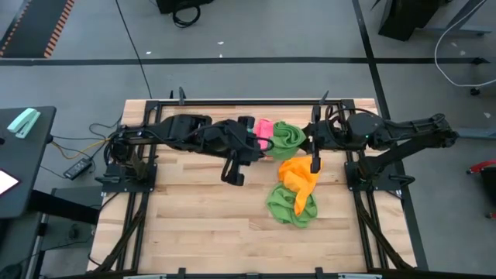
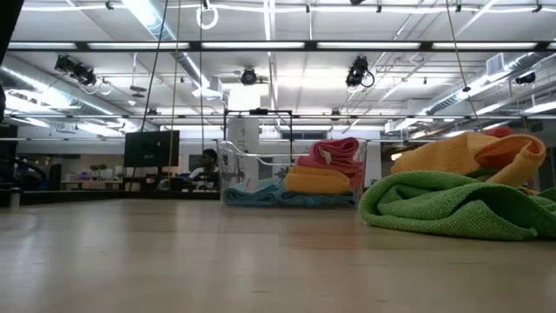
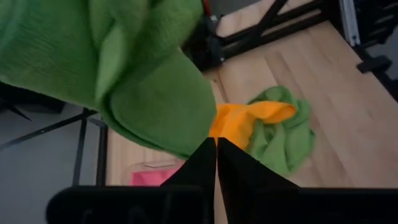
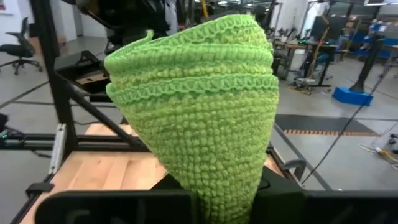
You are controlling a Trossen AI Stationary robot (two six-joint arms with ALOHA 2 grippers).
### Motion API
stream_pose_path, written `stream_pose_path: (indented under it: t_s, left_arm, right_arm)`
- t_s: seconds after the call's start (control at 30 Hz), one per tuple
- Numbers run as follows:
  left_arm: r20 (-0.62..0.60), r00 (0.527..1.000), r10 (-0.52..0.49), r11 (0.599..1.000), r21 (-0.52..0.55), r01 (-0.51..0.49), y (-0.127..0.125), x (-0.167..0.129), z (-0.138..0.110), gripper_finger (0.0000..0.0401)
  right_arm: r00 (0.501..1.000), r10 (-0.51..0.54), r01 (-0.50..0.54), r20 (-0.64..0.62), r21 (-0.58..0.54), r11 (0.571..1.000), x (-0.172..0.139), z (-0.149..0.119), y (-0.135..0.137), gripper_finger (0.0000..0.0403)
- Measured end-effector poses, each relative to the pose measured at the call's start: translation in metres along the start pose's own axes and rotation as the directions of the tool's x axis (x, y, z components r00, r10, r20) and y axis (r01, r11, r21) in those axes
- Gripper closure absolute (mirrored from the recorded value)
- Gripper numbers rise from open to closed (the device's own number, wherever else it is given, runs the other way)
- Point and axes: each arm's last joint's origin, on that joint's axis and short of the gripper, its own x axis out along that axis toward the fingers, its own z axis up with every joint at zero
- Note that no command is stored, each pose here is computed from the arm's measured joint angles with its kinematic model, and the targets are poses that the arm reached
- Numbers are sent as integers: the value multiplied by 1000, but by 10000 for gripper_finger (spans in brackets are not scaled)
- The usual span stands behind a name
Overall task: Fold microfiber towels
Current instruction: Put the folded green microfiber cloth into the transparent bin
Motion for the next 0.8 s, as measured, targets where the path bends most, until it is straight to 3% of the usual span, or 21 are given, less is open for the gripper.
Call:
stream_pose_path:
  t_s: [0.37, 0.5, 0.8]
  left_arm:
    - [-170, 979, -114, 993, -30, 110, -40, 66, -47, 381]
    - [-98, 983, -154, 987, -56, 149, -45, 65, -60, 381]
    - [37, 992, -117, 989, -88, 120, -49, 43, -93, 382]
  right_arm:
    - [999, 38, -37, -30, 20, 999, 0, -3, 1, 360]
    - [999, 33, -32, -39, 29, 999, 2, -5, 1, 360]
    - [996, -16, 21, -83, 61, 998, 30, -21, -8, 360]
